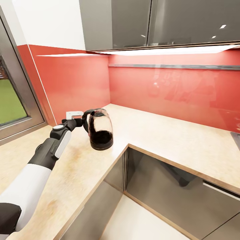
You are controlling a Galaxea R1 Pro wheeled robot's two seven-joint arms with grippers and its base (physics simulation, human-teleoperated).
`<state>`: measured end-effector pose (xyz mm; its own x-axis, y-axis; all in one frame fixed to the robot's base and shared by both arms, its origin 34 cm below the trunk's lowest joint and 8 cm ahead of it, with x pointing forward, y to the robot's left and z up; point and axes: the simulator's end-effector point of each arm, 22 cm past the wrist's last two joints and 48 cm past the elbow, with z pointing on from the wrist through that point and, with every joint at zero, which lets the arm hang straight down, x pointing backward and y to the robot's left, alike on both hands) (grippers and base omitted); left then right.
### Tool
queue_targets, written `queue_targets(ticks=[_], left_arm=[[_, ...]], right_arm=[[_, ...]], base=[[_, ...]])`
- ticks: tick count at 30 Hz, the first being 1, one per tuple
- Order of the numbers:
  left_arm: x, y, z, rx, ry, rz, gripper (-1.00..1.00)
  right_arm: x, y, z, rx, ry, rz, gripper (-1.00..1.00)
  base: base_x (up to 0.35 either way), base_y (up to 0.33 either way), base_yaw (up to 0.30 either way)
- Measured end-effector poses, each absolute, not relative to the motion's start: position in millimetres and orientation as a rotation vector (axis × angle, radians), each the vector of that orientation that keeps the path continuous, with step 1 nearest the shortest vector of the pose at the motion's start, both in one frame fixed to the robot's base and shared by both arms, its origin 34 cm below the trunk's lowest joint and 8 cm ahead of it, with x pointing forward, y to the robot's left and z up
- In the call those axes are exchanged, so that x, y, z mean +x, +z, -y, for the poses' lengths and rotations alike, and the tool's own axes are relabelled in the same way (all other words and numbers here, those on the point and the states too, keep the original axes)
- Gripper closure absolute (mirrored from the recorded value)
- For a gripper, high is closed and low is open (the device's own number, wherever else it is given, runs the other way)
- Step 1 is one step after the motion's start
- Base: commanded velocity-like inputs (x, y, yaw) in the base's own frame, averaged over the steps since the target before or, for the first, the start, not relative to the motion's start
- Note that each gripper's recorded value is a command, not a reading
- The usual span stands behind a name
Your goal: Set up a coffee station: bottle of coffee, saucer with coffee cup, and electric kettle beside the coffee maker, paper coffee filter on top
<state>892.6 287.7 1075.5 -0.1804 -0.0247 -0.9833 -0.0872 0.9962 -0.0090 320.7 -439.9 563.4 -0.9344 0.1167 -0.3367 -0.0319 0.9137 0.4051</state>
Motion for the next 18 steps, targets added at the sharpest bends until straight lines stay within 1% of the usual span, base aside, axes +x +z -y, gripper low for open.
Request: queue_targets(ticks=[7,18], left_arm=[[892.4,1075.3,-287.8,-0.084,0.055,-1.752,-1.00],[892.5,1075.2,-287.4,-0.082,0.056,-1.753,-1.00]], right_arm=[[320.7,563.4,440.0,0.062,0.583,-2.717,-1.00],[320.7,563.3,440.1,0.062,0.583,-2.718,-1.00]], base=[[0.061,0.000,0.000],[0.007,0.000,0.000]])
